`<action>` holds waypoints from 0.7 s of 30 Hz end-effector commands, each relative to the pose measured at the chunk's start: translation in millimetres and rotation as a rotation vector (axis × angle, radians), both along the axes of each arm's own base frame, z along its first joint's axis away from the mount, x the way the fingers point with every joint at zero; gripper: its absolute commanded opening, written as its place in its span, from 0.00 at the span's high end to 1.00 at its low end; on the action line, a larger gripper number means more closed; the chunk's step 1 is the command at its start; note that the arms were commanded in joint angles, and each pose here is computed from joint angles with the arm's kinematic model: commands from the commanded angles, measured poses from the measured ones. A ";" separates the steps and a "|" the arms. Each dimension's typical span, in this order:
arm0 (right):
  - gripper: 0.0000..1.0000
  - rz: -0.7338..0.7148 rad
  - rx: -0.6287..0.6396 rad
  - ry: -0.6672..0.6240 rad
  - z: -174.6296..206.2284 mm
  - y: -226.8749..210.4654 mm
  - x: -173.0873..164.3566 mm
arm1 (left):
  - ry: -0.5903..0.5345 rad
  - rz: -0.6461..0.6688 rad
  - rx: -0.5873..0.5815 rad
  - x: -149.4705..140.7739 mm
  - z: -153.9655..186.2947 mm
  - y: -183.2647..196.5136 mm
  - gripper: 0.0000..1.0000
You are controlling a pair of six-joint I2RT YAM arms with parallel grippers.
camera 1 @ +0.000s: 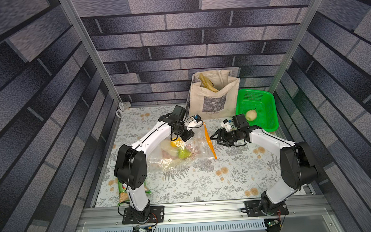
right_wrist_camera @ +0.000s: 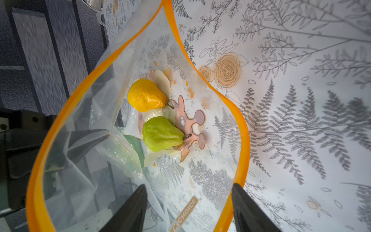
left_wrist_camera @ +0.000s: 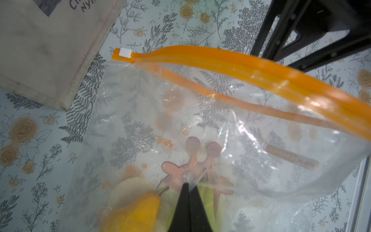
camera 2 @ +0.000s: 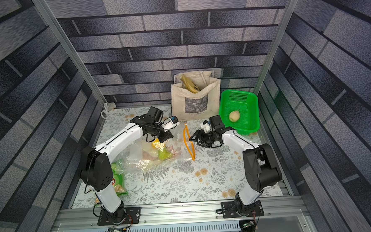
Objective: Open the zip-top bag and take out the pear
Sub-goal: Pick up the pear from the zipper food storage bag.
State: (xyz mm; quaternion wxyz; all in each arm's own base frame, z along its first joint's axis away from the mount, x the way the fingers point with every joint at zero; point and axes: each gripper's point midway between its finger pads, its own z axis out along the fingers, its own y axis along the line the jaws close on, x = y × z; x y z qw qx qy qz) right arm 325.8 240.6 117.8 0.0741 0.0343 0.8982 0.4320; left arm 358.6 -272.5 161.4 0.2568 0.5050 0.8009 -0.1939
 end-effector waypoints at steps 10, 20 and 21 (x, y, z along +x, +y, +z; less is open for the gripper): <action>0.13 0.125 0.107 -0.013 -11.3 78.3 1.9 | -0.052 -0.021 -0.040 -7.4 28.2 -2.0 1.00; 0.06 0.173 0.095 -0.097 -31.2 108.0 -7.4 | -0.052 -0.015 -0.068 -3.7 34.9 -5.9 1.00; 0.06 0.186 0.104 -0.130 -28.9 112.5 -6.6 | -0.055 -0.015 -0.071 -3.2 36.0 -6.3 1.00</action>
